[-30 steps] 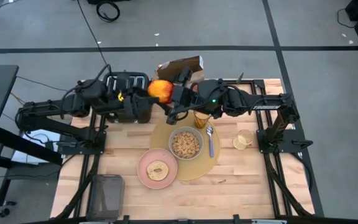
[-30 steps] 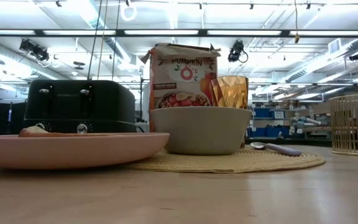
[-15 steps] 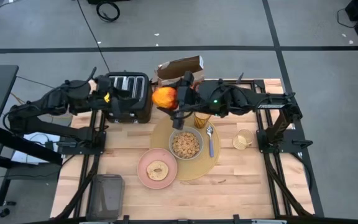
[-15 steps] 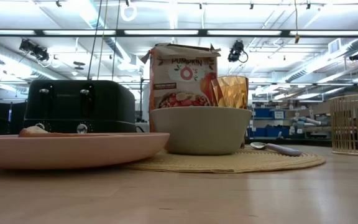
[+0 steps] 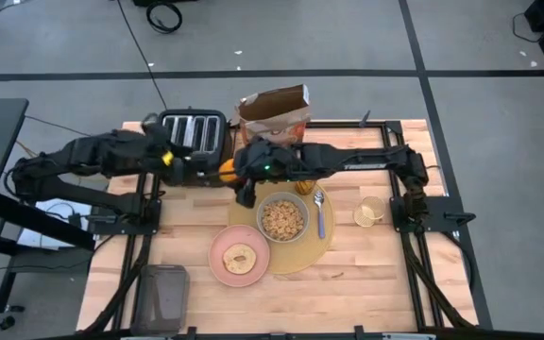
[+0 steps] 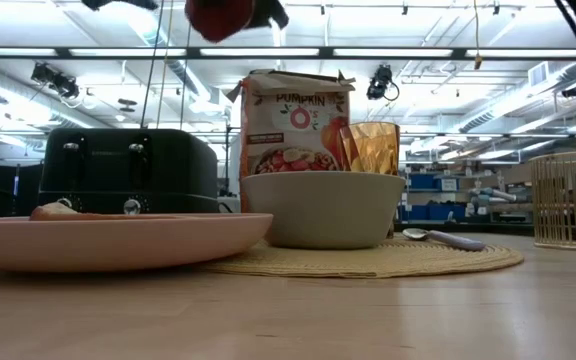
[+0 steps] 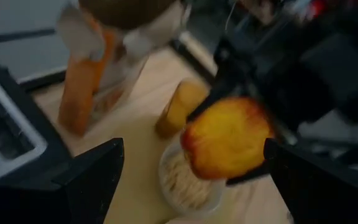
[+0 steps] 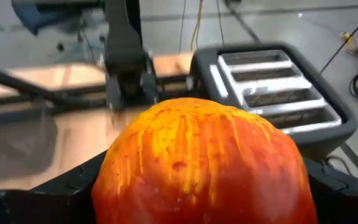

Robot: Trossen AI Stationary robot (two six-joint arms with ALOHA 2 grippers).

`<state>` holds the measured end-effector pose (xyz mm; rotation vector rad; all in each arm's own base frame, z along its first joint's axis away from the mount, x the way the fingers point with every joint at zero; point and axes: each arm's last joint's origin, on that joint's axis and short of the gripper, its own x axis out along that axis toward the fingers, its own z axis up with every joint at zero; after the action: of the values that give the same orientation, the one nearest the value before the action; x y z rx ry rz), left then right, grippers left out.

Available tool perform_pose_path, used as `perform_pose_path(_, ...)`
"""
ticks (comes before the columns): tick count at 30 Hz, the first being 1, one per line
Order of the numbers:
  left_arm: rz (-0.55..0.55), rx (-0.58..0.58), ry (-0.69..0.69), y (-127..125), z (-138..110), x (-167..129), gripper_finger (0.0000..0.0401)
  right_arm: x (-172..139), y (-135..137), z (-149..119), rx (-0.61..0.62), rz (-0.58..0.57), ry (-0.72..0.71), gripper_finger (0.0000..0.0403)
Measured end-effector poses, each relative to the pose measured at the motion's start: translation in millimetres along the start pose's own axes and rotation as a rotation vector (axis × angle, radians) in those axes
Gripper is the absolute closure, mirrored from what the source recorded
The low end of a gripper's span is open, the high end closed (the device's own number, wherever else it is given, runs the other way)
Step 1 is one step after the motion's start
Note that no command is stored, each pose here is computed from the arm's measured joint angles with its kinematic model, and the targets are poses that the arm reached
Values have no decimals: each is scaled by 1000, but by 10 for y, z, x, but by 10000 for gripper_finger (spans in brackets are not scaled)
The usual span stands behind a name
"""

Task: Arrange a breakfast setting
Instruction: Put the apple from the black bin on the brown table mat to the top left of the gray bowl

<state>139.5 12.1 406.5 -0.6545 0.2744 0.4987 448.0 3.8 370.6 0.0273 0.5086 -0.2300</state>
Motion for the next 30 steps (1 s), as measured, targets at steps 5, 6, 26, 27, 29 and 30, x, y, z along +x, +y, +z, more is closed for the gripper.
perform_pose_path(5, 168, 111, 129, 11, -196, 164, 12, 33, 79, -7, -14, 17, -16, 69)
perform_pose_path(6, 207, 124, 147, 21, -229, 186, 12, 23, 84, -9, -16, 18, -11, 69)
perform_pose_path(26, 304, 228, 178, -197, -444, 625, 12, 4, 105, -41, -1, 36, 23, 69)
perform_pose_path(27, 311, 233, 184, -204, -459, 658, 12, 6, 105, -44, -2, 35, 25, 69)
perform_pose_path(29, 320, 238, 191, -215, -480, 703, 12, 7, 104, -58, -7, 34, 36, 69)
perform_pose_path(30, 325, 239, 196, -220, -491, 724, 12, 8, 104, -64, -10, 35, 43, 69)
